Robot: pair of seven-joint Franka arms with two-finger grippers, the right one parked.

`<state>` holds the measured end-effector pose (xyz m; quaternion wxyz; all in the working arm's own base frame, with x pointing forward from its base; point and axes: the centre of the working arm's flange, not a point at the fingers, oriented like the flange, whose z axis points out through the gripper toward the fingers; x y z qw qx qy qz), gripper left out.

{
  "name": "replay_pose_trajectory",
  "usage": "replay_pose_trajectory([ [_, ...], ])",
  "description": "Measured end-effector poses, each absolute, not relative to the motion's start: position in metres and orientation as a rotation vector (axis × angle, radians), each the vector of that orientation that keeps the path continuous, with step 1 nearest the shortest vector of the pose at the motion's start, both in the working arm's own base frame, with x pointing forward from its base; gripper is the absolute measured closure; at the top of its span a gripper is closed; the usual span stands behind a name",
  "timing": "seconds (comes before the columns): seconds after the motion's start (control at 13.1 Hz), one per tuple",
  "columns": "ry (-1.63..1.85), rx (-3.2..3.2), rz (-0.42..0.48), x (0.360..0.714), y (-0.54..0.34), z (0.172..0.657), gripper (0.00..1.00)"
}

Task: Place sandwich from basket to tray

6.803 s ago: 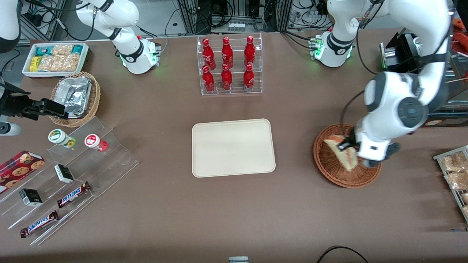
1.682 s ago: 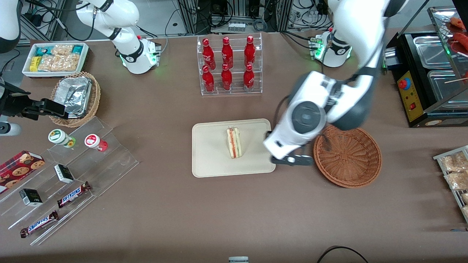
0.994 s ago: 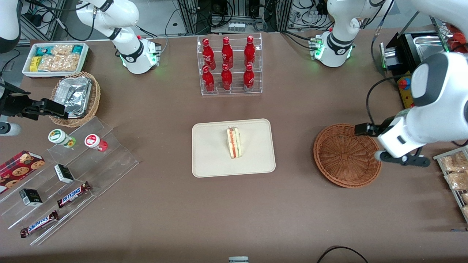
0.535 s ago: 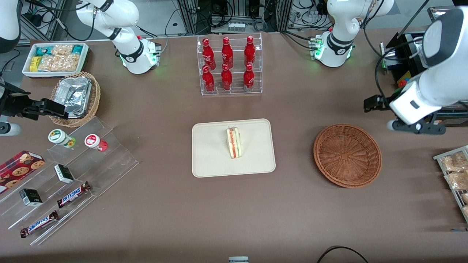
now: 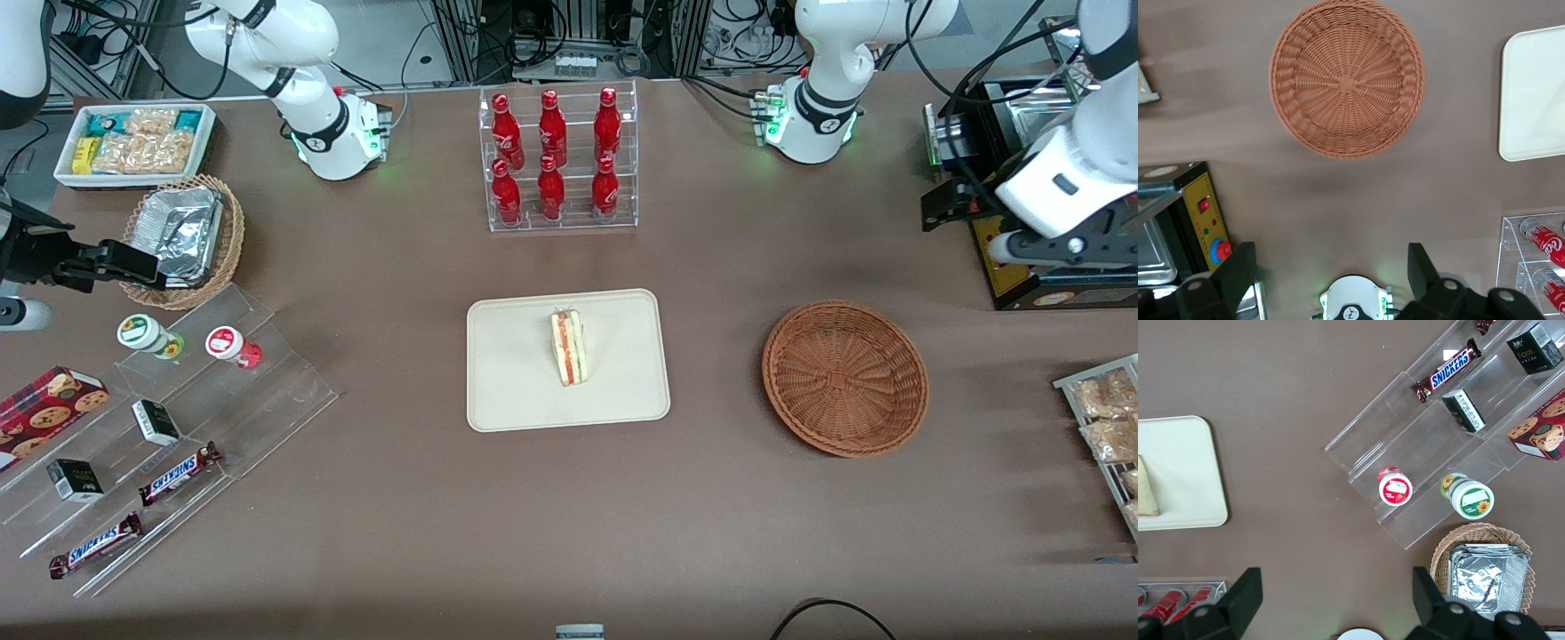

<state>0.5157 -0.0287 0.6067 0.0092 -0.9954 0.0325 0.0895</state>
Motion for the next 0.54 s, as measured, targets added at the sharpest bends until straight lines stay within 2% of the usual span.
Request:
replay_pose_trajectory([
  [0.31,0.044,-3.114,0.280,0.510,-0.009,0.613,0.00],
  [0.54,0.047,-3.116,0.265,0.523,-0.009,0.601,0.00],
])
